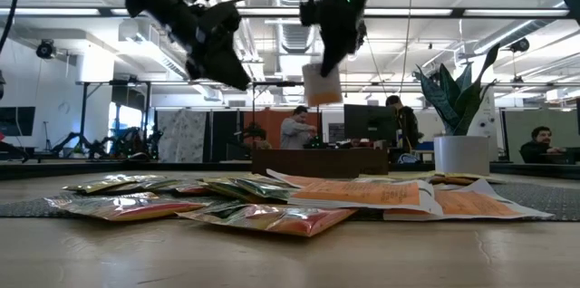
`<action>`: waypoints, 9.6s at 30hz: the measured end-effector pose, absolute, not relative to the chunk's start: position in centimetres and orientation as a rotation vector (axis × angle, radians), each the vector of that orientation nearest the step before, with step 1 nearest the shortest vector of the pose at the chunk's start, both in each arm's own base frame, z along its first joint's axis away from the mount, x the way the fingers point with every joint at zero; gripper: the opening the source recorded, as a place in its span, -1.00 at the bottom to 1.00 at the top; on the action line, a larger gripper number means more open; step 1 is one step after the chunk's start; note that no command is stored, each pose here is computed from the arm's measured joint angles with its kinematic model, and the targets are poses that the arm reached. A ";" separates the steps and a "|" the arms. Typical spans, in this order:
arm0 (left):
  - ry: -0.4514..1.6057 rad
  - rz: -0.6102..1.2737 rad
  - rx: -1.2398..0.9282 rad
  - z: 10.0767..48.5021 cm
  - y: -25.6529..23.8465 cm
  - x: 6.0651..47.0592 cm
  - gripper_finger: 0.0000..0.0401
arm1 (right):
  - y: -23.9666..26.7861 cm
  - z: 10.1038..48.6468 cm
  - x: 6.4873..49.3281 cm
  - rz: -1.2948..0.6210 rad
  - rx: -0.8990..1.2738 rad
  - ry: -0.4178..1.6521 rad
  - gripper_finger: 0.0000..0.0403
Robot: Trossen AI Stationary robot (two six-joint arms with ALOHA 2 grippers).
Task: Pick & Place Tea
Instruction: Put the white orange tea bag into the right section of the wooden organizer, then put the orange tea bag into the left section of the wooden organizer, then put the yellow tea bag into the middle section of the wooden organizer
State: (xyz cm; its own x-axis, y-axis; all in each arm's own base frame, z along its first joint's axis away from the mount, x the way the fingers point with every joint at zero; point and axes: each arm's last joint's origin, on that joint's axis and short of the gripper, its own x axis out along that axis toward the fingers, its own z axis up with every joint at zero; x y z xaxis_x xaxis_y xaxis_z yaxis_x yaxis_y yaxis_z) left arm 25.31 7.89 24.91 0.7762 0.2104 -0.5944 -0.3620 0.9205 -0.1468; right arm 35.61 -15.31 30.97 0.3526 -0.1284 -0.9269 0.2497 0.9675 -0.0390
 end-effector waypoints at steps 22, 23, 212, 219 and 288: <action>0.328 0.425 -0.490 22.4 5.4 17.3 -0.31 | -18.8 23.0 31.9 -0.279 0.285 1.246 -0.96; 0.322 0.426 -0.489 22.5 5.4 17.2 -0.31 | -18.8 23.1 31.7 -0.287 0.287 1.234 -0.96; 0.520 0.568 -0.570 18.2 -0.8 20.9 -0.31 | -21.3 18.8 38.8 -0.213 0.175 0.611 -0.96; 0.515 0.579 -0.566 18.3 -0.7 20.9 -0.31 | -21.0 18.8 38.9 -0.183 0.182 0.607 -0.96; 1.011 0.245 -0.676 13.9 -6.0 20.5 -0.31 | -7.1 17.9 43.2 -0.039 0.847 0.737 -0.31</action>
State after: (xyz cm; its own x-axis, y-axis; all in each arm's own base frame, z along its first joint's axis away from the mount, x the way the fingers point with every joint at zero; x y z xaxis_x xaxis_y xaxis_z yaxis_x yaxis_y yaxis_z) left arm 20.48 -5.98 13.87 0.5252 -0.1132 -0.8434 -0.4868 0.7730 -0.4069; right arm 43.21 -7.08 17.95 0.7554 0.2492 -0.6060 0.3117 0.6768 0.6669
